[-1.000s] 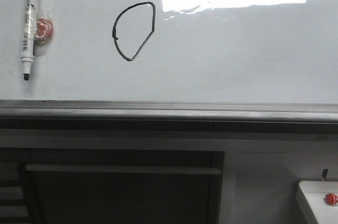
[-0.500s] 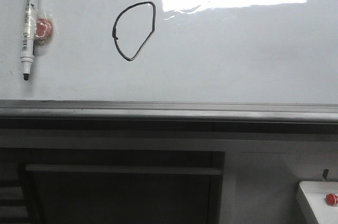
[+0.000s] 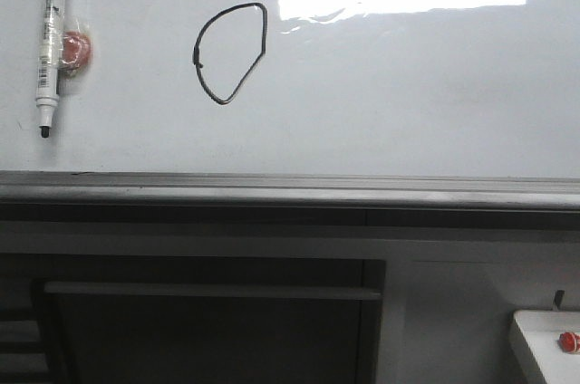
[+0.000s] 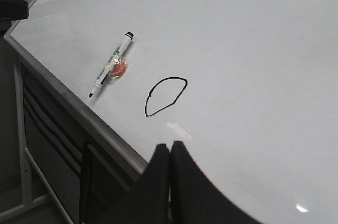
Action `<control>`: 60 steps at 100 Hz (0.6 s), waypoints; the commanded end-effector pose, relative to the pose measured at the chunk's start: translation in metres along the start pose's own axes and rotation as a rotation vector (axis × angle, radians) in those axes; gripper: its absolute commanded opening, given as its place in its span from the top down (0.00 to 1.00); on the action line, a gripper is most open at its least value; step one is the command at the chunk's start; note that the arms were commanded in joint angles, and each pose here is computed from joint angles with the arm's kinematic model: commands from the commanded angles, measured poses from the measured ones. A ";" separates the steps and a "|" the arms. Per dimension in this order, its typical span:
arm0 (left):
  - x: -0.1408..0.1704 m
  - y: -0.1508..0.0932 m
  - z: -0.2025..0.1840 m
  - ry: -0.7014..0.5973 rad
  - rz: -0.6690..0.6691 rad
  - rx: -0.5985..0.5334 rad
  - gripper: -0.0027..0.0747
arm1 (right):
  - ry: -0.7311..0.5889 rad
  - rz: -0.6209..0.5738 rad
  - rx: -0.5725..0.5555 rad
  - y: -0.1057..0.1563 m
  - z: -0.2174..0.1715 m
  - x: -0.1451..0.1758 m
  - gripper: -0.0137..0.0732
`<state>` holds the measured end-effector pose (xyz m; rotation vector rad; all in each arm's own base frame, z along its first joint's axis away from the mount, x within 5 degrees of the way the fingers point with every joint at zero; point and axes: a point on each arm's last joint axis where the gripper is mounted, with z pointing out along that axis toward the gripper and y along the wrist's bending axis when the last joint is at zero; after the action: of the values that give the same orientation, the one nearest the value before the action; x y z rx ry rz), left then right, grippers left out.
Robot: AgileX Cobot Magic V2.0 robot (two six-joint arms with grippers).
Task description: Write number 0 on whiteboard
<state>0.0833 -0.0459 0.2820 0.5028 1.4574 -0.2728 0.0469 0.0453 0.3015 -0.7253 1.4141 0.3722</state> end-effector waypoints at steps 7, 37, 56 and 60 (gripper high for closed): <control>-0.012 0.002 0.000 -0.090 -0.002 -0.016 0.99 | -0.068 0.009 0.056 -0.006 -0.001 -0.012 0.91; 0.014 0.011 -0.027 -0.120 0.024 -0.213 0.99 | -0.068 0.009 0.056 -0.006 -0.001 -0.012 0.91; 0.038 0.016 -0.043 -0.051 0.054 -0.401 0.99 | -0.068 0.009 0.056 -0.006 -0.001 -0.012 0.91; 0.041 0.016 -0.045 -0.043 0.045 -0.429 0.99 | -0.068 0.009 0.056 -0.006 -0.001 -0.012 0.91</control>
<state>0.0592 -0.0084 0.2338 0.2374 1.4712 0.0303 0.0469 0.0453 0.3015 -0.7253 1.4141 0.3722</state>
